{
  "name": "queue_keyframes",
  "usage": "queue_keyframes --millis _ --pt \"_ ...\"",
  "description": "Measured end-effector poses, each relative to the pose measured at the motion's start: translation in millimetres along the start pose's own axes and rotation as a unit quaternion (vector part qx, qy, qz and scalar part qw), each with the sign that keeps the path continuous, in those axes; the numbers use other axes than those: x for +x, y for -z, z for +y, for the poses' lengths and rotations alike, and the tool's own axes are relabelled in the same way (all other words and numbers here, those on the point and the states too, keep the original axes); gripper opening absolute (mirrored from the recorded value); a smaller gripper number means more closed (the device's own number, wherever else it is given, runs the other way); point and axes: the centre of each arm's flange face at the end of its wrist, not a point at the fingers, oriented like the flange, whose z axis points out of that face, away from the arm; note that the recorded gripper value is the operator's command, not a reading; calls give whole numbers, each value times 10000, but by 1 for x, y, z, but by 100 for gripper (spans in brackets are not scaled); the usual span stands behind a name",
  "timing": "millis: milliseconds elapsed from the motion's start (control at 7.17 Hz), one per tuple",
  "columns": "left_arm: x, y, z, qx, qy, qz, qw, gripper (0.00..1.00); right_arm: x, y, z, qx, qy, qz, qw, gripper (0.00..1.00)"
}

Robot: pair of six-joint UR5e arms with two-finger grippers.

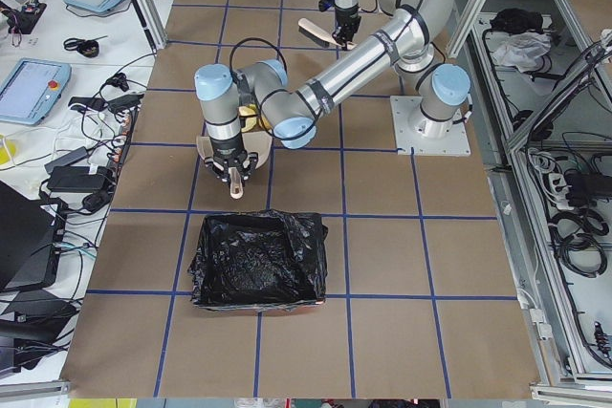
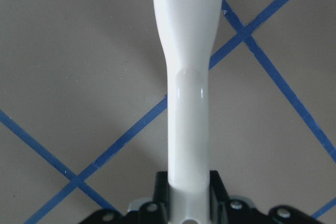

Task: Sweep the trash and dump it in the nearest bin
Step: 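Lift the dustpan with the left gripper and set it beside the toys, then sweep the toys and sponge into the dustpan with the right gripper's brush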

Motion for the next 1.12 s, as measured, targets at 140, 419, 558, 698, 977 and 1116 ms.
queue_keyframes --millis 140,419,558,698,977,1116 --pt "-1 -17 -5 24 -168 -10 9999 0 0 -1 0 3 -1 9 10000 0" --pt "-6 -32 -9 35 -396 -74 9992 0 -1 -1 0 3 -1 7 10000 0" --pt "-9 -36 -12 85 -466 -116 9988 0 -2 -2 0 -2 3 -8 10000 0" --pt "-11 -38 -16 154 -525 -161 9984 0 -4 -4 -1 -6 12 -6 10000 0" --pt "-17 -38 -34 310 -677 -236 9969 0 -13 -10 -11 -12 -58 21 10000 0" --pt "-19 -42 -43 358 -746 -229 9963 0 -27 -9 -19 -8 -155 -9 9999 0"
